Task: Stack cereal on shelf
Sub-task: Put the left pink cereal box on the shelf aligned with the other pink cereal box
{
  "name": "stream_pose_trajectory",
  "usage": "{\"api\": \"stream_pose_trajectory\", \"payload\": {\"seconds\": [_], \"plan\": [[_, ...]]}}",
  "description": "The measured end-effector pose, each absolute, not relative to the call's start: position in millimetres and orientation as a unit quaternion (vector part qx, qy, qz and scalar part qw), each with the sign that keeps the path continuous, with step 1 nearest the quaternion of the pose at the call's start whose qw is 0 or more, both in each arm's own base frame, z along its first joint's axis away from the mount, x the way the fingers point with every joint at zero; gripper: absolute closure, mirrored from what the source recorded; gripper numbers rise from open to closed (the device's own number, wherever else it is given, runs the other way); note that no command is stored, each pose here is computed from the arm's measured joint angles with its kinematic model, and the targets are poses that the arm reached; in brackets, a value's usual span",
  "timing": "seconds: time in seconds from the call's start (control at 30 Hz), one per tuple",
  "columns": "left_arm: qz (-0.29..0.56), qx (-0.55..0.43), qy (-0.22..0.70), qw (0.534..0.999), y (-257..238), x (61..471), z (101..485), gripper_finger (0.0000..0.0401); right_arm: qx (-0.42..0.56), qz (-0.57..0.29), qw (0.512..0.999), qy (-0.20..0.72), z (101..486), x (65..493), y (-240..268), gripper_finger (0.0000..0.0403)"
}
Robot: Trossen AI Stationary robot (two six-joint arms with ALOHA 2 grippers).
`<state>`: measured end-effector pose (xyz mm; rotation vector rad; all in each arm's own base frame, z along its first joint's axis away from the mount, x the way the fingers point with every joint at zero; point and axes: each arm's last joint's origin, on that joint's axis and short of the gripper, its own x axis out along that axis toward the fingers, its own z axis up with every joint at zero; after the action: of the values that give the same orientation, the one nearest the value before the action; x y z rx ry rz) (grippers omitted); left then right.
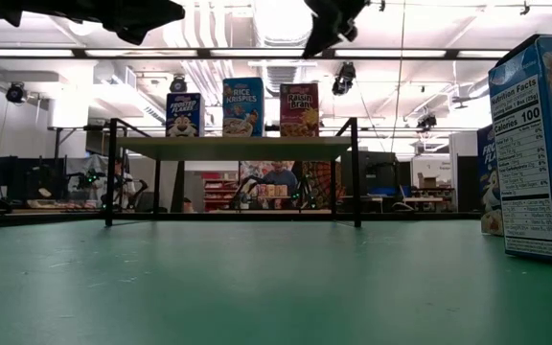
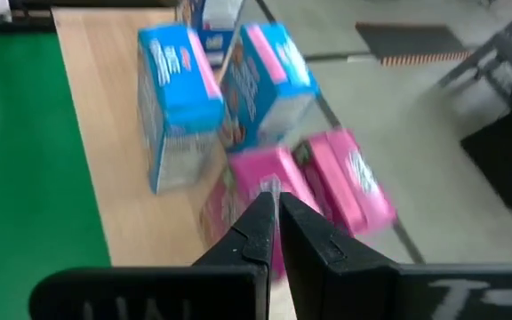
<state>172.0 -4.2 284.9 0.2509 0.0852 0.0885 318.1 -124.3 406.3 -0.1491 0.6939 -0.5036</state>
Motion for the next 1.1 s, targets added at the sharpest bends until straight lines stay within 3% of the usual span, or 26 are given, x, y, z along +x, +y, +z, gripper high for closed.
{"api": "stream_pose_trajectory", "payload": {"seconds": [0.23, 0.6, 1.1], "plan": [[0.044, 0.125, 0.043, 0.990, -4, 172, 285, 0.0363, -0.034, -0.261, 0.894, 0.362, 403, 306, -128, 0.0390], [0.044, 0.120, 0.042, 0.991, -4, 172, 285, 0.0363, -0.027, -0.272, 0.877, 0.396, 377, 321, -146, 0.0390], [0.045, 0.120, 0.042, 0.991, -4, 172, 285, 0.0363, -0.037, -0.278, 0.881, 0.382, 389, 318, -143, 0.0390]]}}
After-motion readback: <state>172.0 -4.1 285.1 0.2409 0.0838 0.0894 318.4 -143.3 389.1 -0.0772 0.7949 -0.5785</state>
